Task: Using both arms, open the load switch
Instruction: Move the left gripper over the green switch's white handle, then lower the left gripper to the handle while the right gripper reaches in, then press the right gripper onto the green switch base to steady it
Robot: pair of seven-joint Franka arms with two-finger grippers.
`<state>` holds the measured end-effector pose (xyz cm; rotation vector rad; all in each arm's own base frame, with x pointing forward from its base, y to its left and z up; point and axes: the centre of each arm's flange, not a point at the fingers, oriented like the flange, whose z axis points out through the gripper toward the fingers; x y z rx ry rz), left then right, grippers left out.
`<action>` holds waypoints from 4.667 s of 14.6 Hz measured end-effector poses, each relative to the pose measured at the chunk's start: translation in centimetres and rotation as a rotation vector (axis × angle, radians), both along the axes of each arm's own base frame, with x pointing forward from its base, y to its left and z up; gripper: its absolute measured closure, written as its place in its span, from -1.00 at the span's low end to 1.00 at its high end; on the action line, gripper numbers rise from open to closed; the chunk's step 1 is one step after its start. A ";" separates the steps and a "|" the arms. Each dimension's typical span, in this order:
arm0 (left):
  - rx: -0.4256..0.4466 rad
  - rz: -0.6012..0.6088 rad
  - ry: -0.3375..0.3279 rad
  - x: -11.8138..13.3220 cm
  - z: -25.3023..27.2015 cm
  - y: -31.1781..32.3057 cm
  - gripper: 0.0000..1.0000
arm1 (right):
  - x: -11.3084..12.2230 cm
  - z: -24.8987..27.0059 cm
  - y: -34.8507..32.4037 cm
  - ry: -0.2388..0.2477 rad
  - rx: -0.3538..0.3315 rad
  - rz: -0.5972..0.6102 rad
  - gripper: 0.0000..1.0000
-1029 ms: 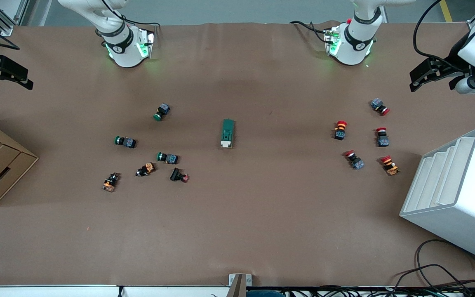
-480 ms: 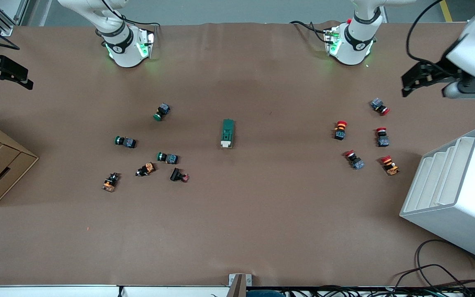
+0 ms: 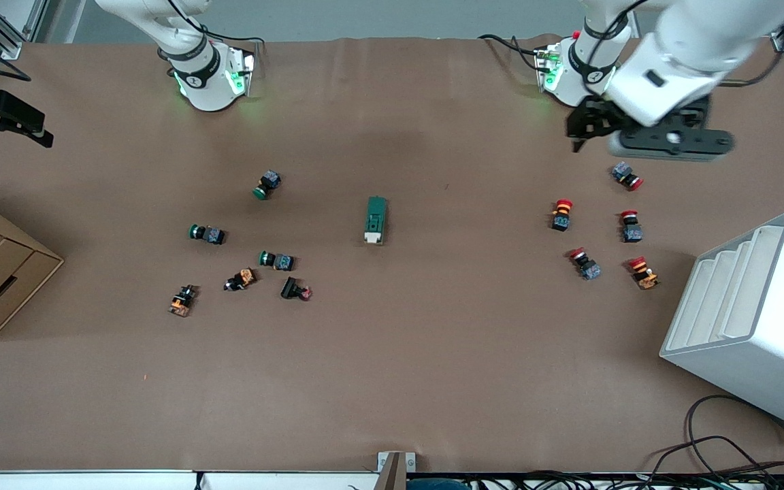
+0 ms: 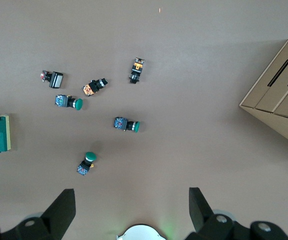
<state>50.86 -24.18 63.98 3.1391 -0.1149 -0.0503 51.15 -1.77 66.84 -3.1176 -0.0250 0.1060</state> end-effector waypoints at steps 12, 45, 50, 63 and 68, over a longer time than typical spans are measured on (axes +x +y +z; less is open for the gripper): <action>-0.011 0.045 0.028 -4.7 -12.5 -19.7 -1.00 | 0.0 0.0 0.1 0.004 0.011 0.001 -1.00; 0.007 0.116 -0.948 -29.2 -51.5 -36.7 -0.98 | 8.4 -14.4 5.5 0.181 -0.074 -0.324 -1.00; -0.026 0.066 -1.002 -29.3 -53.3 -35.5 -0.98 | 8.1 -16.5 16.3 0.172 -0.111 -0.612 -1.00; -0.038 0.038 -1.050 -28.3 -54.4 -34.2 -1.00 | 5.9 -36.6 39.4 0.151 -0.175 -1.202 -1.00; -0.061 0.074 -1.068 -28.0 -54.9 -33.8 -1.00 | 4.7 -41.6 42.6 0.166 -0.174 -1.335 -1.00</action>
